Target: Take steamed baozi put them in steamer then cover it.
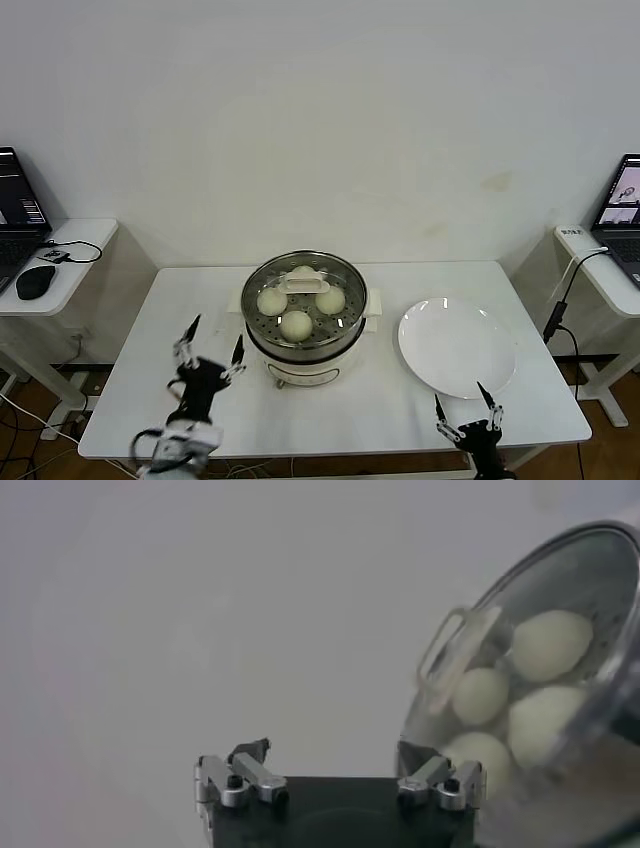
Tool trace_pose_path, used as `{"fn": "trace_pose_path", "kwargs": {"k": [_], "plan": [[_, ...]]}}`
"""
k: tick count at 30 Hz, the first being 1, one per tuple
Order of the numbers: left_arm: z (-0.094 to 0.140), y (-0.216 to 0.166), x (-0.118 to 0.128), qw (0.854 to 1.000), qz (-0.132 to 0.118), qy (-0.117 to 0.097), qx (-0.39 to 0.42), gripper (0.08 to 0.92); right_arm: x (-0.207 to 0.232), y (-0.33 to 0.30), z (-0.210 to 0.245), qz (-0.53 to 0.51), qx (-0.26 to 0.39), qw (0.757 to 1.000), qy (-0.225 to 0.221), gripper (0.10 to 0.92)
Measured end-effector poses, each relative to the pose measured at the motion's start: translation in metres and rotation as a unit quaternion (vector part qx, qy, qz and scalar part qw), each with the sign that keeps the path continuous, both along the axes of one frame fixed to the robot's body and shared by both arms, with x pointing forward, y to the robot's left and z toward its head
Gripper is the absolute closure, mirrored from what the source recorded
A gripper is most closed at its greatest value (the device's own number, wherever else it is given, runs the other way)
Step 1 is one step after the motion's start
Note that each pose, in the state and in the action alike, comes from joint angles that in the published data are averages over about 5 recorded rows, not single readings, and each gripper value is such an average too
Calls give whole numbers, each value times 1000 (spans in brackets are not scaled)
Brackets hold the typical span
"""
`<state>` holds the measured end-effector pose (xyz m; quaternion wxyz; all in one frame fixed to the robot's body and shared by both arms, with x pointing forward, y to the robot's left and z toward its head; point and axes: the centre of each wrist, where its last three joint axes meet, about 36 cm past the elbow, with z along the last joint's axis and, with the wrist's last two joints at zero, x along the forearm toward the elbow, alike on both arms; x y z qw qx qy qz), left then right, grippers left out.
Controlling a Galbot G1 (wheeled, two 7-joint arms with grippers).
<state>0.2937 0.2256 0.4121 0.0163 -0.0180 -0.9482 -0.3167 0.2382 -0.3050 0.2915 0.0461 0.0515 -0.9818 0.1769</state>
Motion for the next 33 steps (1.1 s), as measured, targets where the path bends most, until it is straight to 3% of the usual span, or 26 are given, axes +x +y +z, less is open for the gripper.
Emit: {"fn": "trace_pose_path", "kwargs": {"k": [6, 12, 18, 33], "plan": [[-26, 29, -32, 989, 25, 14, -142, 177, -2, 2, 8, 18, 14, 1000, 8, 200], [-46, 46, -59, 976, 55, 28, -210, 177, -6, 1, 12, 28, 24, 999, 17, 199], [-58, 57, -77, 967, 74, 29, -243, 177, -8, 7, 16, 36, 33, 999, 19, 200], [-68, 63, -97, 957, 79, 37, -276, 177, -13, 17, 22, 52, 57, 996, 38, 200]]}}
